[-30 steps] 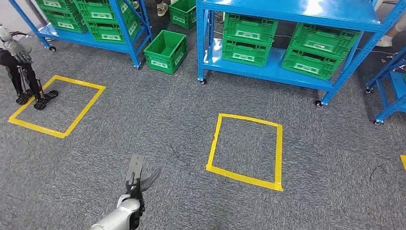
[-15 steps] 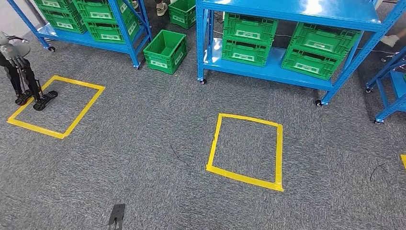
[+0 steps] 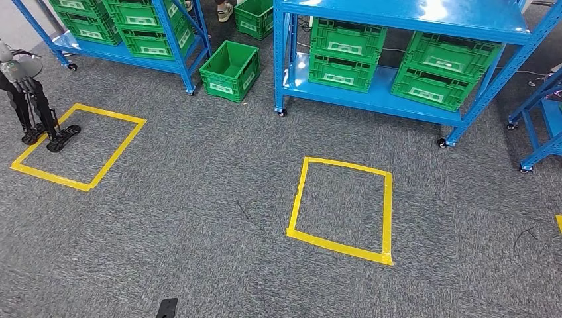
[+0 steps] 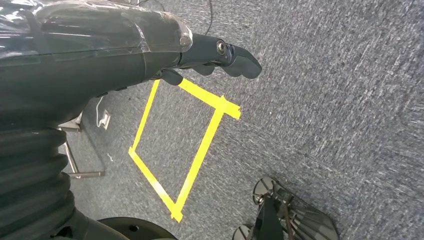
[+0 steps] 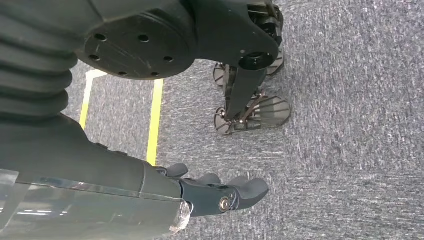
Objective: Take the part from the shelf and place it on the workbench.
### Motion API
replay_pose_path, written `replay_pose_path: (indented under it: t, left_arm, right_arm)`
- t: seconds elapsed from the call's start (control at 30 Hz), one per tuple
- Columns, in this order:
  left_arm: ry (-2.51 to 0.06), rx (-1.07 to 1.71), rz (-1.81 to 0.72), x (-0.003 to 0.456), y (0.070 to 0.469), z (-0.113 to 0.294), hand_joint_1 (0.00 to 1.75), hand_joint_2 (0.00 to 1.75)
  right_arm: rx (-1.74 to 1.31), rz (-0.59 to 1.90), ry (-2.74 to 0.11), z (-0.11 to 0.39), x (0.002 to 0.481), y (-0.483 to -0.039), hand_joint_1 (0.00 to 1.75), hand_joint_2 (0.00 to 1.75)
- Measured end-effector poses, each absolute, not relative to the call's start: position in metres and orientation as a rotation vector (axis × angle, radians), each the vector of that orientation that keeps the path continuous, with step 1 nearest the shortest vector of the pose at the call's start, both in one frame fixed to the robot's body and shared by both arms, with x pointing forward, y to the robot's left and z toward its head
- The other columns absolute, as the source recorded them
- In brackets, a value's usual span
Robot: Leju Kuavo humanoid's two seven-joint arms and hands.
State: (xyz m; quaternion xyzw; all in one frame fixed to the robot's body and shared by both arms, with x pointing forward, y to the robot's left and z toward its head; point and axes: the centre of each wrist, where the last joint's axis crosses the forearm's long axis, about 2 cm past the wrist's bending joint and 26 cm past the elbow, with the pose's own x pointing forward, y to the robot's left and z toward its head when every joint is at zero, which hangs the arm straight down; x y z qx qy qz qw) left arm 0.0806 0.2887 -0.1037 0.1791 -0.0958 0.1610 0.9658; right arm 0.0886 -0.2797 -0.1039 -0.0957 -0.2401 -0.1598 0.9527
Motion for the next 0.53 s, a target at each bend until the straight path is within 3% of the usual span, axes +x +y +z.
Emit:
replay_pose_path:
  t: [0.07,0.2,0.23,0.33,0.37,0.53]
  left_arm:
    - [-0.189,0.359,0.323,0.080,0.288,-0.104,0.00,1.75]
    - [-0.176,0.345,0.307,0.079,0.288,-0.104,0.00,1.75]
    - [-0.173,0.341,0.299,0.079,0.288,-0.104,0.00,1.75]
    - [-0.180,0.334,0.260,0.079,0.288,-0.104,0.00,1.75]
    - [-0.188,0.335,0.243,0.079,0.288,-0.104,0.00,1.75]
    - [-0.216,0.339,0.185,0.079,0.286,-0.104,0.00,1.75]
  right_arm:
    - [-0.194,-0.325,-0.486,-0.104,0.088,-0.279,0.00,1.75]
    - [-0.182,-0.341,-0.473,-0.104,0.086,-0.277,0.00,1.75]
    - [-0.171,-0.353,-0.467,-0.105,0.084,-0.276,0.00,1.31]
    - [-0.146,-0.378,-0.444,-0.106,0.078,-0.273,0.00,1.31]
    - [-0.148,-0.376,-0.431,-0.106,0.076,-0.273,0.00,1.75]
    - [-0.195,-0.375,-0.360,-0.106,0.075,-0.273,0.00,1.75]
